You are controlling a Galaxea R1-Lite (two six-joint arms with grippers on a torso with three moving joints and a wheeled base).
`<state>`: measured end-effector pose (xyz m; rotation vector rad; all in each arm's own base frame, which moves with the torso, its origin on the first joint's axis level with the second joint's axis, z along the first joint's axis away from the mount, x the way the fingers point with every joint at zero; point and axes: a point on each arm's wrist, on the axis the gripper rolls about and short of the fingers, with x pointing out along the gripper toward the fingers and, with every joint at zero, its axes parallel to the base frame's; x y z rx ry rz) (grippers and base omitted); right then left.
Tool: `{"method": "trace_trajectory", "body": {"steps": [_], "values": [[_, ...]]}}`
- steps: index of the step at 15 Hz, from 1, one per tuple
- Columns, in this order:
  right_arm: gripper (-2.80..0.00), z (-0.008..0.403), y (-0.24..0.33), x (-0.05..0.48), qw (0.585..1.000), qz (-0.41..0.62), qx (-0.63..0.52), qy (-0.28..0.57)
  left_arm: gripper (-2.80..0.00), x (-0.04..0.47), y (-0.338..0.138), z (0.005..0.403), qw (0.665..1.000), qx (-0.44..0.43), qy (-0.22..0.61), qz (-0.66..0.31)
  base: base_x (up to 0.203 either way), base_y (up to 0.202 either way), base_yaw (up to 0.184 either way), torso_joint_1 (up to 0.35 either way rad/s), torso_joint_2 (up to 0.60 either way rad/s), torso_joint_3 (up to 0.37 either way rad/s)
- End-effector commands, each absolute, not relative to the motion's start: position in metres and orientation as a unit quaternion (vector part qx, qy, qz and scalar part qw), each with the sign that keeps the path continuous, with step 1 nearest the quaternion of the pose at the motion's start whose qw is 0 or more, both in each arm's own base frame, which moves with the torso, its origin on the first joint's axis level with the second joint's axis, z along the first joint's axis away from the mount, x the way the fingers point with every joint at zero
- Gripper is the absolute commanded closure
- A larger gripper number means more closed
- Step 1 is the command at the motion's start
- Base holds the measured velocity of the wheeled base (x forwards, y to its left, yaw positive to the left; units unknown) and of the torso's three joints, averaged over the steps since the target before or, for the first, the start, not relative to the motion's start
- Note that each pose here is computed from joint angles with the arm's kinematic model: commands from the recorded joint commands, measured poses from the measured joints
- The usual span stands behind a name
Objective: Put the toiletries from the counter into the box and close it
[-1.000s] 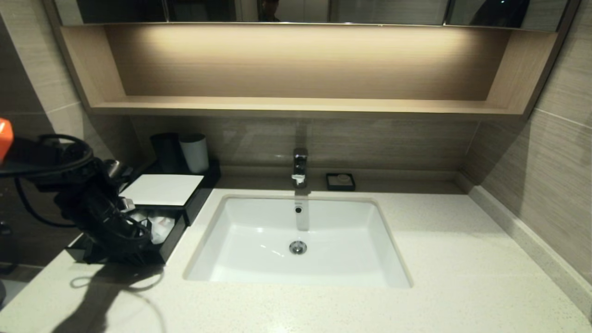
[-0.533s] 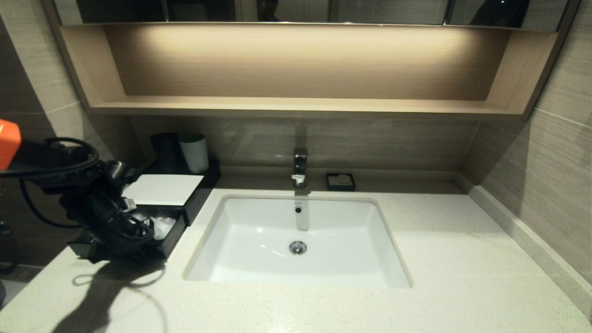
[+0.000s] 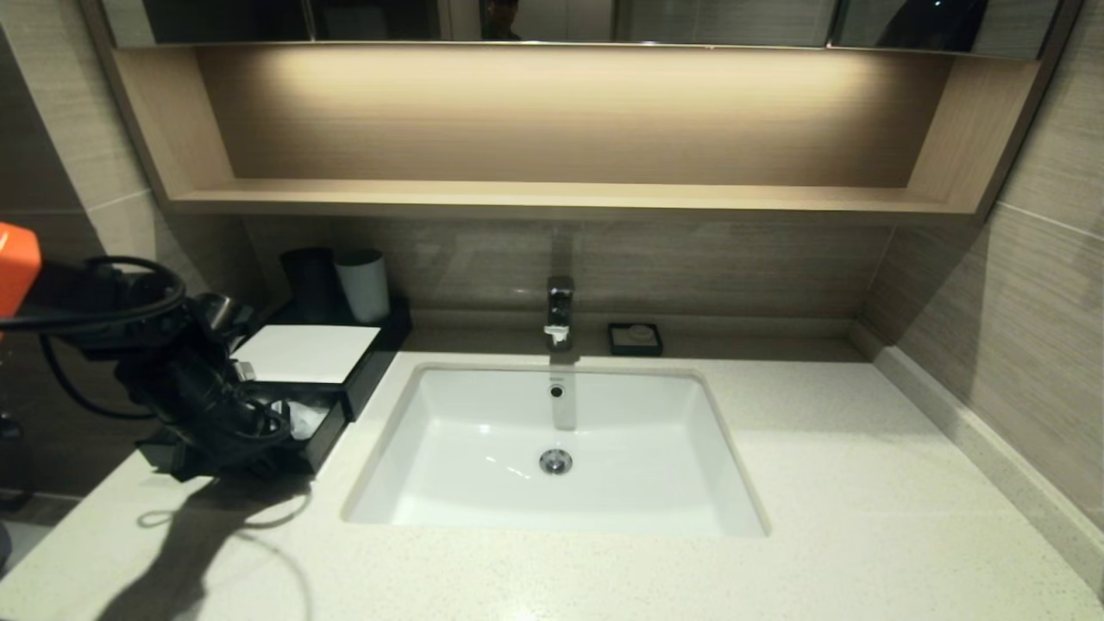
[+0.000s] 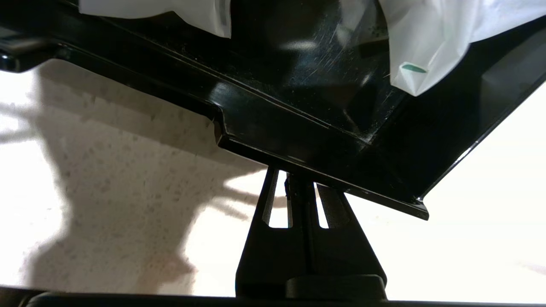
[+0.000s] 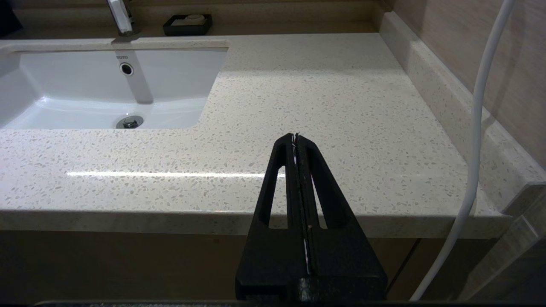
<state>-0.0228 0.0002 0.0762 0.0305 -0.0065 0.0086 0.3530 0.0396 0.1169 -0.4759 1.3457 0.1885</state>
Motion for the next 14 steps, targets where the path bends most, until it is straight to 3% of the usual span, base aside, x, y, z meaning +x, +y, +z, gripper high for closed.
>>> {"method": "trace_trajectory", "body": {"steps": [1,14], "values": [[0.00,0.076,0.000,-0.023,1.000,0.005,0.015,-0.003,0.00,0.354,0.040,0.118,0.753,-0.219,0.614,0.086,0.000,0.000,0.000,0.000,0.00,0.000],[0.00,0.076,0.000,-0.023,1.000,0.005,0.015,-0.002,0.00,0.367,0.040,0.119,0.785,-0.225,0.572,0.079,0.000,0.000,0.000,0.000,0.00,0.000]]}}
